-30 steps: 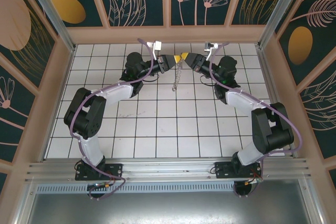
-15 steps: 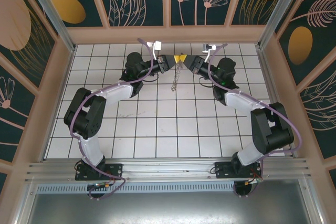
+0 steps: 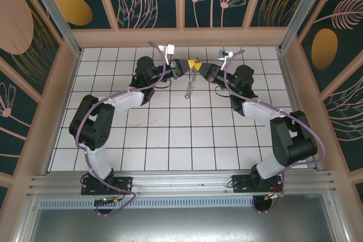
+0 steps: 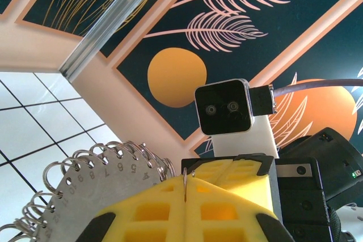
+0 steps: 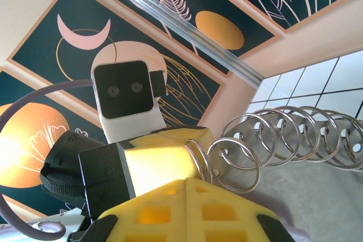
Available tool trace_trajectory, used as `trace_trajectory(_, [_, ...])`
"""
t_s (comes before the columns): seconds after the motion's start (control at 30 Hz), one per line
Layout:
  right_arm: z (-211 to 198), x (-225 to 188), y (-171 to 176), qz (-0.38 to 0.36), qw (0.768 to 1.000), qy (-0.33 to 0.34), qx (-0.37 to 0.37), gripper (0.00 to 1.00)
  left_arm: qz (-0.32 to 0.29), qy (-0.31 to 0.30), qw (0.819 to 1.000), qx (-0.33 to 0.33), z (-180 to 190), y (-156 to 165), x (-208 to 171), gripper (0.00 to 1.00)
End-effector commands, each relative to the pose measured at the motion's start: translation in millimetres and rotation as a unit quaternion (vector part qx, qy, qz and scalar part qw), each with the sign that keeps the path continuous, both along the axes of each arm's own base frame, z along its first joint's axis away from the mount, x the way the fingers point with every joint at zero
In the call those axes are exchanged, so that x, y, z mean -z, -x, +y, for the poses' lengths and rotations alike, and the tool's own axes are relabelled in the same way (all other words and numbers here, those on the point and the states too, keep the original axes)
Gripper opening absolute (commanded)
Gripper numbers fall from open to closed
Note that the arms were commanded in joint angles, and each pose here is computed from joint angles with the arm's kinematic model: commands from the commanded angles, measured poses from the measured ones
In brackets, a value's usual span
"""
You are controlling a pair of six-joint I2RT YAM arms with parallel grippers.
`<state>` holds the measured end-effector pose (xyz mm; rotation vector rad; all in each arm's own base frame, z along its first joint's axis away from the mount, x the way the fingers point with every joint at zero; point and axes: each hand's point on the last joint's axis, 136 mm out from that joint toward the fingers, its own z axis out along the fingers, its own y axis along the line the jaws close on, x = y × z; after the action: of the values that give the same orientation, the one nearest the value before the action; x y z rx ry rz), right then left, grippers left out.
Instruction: Put the keys on the keyring
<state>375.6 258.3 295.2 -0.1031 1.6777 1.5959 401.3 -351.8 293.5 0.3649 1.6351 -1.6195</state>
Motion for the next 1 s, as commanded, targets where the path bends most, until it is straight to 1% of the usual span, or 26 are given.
trace_trajectory(0.0, [1,-21,7,-0.04,0.999,-0.013,-0.009,0.0,-0.035,0.021,0.999,0.011,0,8,-24,0.0])
trace_trajectory(0.3, [-29,-36,14,-0.06,0.998,-0.028,0.023,0.0,-0.04,0.02,0.999,0.012,1,11,-27,0.0])
trace_trajectory(0.43, [-33,-39,18,-0.063,0.997,-0.027,0.025,0.0,-0.043,0.023,0.999,0.014,0,12,-29,0.0])
trace_trajectory(0.47, [-32,-39,18,-0.061,0.997,-0.027,0.024,0.01,-0.042,0.023,0.999,0.015,1,12,-29,0.0])
trace_trajectory(0.5, [-32,-38,18,-0.056,0.998,-0.027,0.024,0.14,-0.043,0.023,0.999,0.016,0,13,-29,0.0])
trace_trajectory(0.53, [-31,-37,17,-0.055,0.998,-0.028,0.024,0.25,-0.043,0.024,0.999,0.017,1,13,-30,0.0])
trace_trajectory(0.57, [-31,-38,17,-0.055,0.998,-0.029,0.023,0.31,-0.044,0.026,0.999,0.018,1,14,-31,0.0])
trace_trajectory(0.6, [-30,-38,17,-0.054,0.998,-0.03,0.022,0.33,-0.044,0.027,0.998,0.019,0,14,-32,0.0])
trace_trajectory(0.73, [-23,-39,15,-0.053,0.998,-0.033,0.014,0.33,-0.047,0.03,0.998,0.021,1,16,-35,0.0])
trace_trajectory(0.97, [-8,-39,9,-0.052,0.998,-0.035,-0.001,0.29,-0.049,0.03,0.998,0.024,1,18,-37,0.0])
